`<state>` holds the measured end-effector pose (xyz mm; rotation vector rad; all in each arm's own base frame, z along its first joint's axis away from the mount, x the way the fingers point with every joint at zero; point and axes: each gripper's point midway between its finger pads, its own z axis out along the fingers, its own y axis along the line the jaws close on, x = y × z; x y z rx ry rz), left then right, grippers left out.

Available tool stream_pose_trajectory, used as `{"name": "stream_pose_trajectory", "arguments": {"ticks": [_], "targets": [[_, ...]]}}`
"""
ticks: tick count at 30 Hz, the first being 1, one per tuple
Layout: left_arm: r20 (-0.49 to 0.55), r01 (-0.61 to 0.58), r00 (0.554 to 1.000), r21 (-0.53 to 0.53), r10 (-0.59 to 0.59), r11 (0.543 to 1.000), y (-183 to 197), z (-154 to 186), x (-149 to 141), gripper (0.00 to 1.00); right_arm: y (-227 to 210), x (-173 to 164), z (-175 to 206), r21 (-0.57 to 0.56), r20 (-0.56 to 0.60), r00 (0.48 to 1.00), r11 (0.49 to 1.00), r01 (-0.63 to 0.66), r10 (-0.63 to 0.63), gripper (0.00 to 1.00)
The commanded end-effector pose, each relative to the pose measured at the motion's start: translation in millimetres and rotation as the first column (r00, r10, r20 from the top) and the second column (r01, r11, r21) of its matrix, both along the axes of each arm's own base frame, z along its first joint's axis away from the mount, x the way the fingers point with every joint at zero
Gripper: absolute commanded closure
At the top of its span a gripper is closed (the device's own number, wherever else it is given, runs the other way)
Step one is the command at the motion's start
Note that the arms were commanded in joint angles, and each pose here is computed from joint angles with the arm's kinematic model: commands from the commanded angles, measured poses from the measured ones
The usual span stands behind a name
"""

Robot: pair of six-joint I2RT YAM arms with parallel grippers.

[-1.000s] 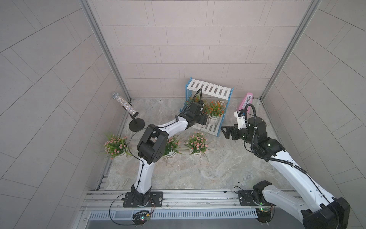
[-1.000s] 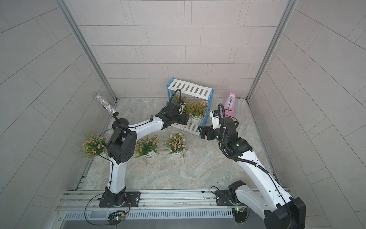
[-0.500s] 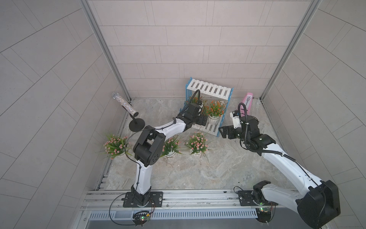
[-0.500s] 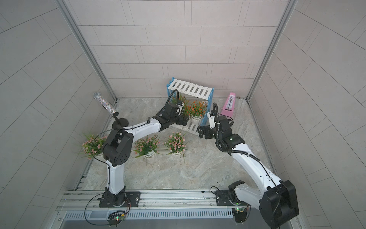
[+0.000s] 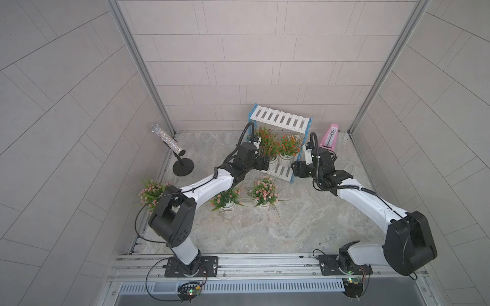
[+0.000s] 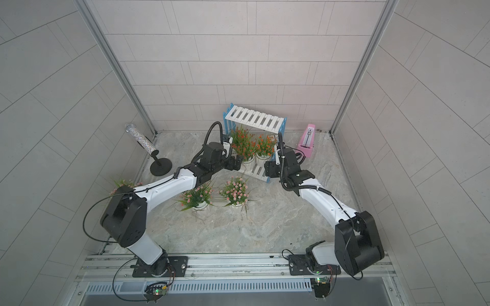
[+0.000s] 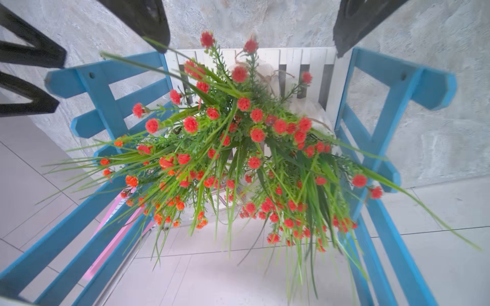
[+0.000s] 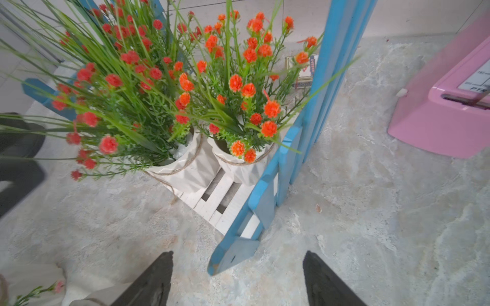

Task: Place the baby's breath potted plants on the rack by color
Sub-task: Adjust the rack at the center of the board.

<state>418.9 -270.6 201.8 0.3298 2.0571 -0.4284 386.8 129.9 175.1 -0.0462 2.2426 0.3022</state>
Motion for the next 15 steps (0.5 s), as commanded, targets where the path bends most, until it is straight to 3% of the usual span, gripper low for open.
{"name": "stream_pose_trajectory", "arguments": {"ticks": [1,3,7,11,15], "targets": [[0.031,-0.059,0.998,-0.033,0.06,0.998,12,20,-5,0.0,-5,13,8,-0.011,0.06,0.996,0.997,0.071,-0.07,0.35],[0.039,-0.08,0.996,-0.04,0.081,0.996,19,29,-10,0.0,-6,15,6,-0.008,0.066,0.994,0.996,0.084,-0.083,0.45],[0.042,-0.112,0.993,-0.036,0.113,0.993,30,44,-18,0.0,-8,14,7,-0.028,0.085,0.992,0.995,0.091,-0.088,0.5],[0.024,-0.111,0.993,-0.025,0.112,0.993,37,62,-29,0.0,-12,10,6,-0.063,0.085,0.993,0.994,0.086,-0.081,0.61],[0.005,-0.109,0.994,-0.002,0.109,0.994,45,71,-39,0.0,-15,5,3,-0.083,0.087,0.994,0.994,0.077,-0.069,0.63]]}}
